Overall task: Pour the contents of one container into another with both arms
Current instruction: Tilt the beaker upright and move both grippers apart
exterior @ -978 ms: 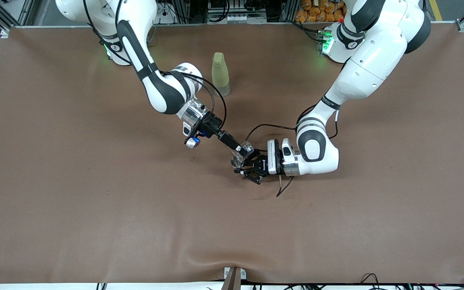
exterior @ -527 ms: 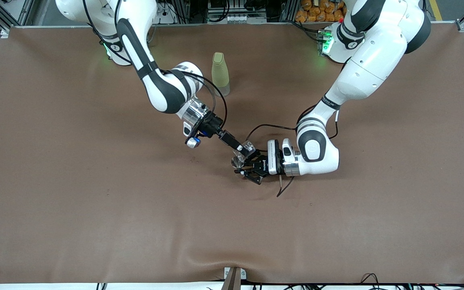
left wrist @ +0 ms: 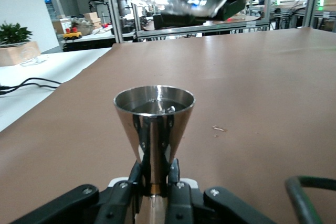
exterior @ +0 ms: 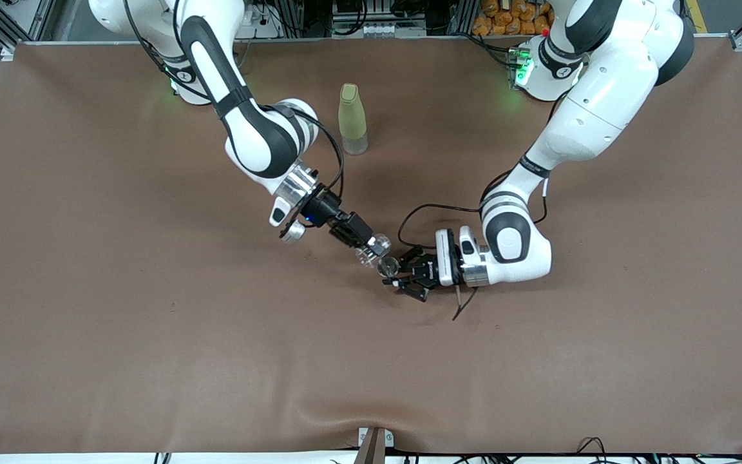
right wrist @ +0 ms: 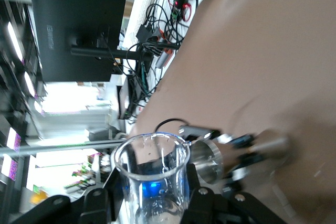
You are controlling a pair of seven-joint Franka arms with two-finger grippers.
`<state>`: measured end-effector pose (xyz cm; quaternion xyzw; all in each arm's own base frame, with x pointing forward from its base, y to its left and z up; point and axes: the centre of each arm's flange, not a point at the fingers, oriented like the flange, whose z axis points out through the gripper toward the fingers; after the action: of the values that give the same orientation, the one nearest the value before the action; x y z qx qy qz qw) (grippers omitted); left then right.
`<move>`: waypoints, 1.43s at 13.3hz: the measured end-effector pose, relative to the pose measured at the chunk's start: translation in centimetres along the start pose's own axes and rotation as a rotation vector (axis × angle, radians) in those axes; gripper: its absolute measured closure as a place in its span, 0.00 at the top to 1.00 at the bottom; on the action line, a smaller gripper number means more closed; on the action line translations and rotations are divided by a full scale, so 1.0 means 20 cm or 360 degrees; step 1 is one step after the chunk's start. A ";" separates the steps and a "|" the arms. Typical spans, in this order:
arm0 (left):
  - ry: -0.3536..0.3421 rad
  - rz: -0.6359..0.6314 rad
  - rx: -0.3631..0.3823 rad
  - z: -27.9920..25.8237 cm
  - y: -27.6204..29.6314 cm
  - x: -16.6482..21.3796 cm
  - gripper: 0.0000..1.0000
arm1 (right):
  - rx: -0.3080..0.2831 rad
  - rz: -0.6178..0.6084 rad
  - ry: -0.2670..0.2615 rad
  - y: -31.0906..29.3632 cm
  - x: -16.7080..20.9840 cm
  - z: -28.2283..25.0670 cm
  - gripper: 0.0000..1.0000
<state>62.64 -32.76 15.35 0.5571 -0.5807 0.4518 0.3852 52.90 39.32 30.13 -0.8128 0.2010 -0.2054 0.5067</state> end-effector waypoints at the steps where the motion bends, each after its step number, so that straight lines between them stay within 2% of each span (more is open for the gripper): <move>1: 0.0000 -0.0010 0.0023 -0.05 -0.03 -0.01 0.21 | -0.0023 -0.0085 0.0000 0.01 0.06 -0.02 0.50; 4: 0.0041 -0.0024 0.0041 -0.23 -0.09 -0.05 0.21 | -0.0087 -0.0372 -0.0033 0.04 0.28 -0.07 0.50; 9: 0.0094 0.0016 -0.0057 -0.66 -0.16 -0.17 0.21 | -0.0006 -0.0825 -0.0210 0.38 0.70 -0.26 0.50; 12: 0.0112 0.0037 -0.0144 -0.99 -0.16 -0.25 0.21 | 0.0140 -0.1073 -0.0419 0.64 0.94 -0.46 0.50; 15: 0.0117 0.0031 -0.0239 -1.40 -0.13 -0.36 0.21 | 0.0302 -0.1254 -0.0614 0.92 1.20 -0.80 0.50; 17: 0.0126 0.0009 -0.0231 -1.65 -0.10 -0.43 0.21 | 0.0449 -0.1380 -0.0689 1.10 1.31 -1.05 0.50; 19: 0.0133 -0.0031 -0.0176 -1.87 -0.06 -0.50 0.21 | 0.0512 -0.1589 -0.0730 1.29 1.39 -1.28 0.50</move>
<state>62.51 5.99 16.92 0.5212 -0.5827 0.4381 0.4437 59.31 -5.08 20.67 -0.7457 -0.3562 -0.2663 0.4961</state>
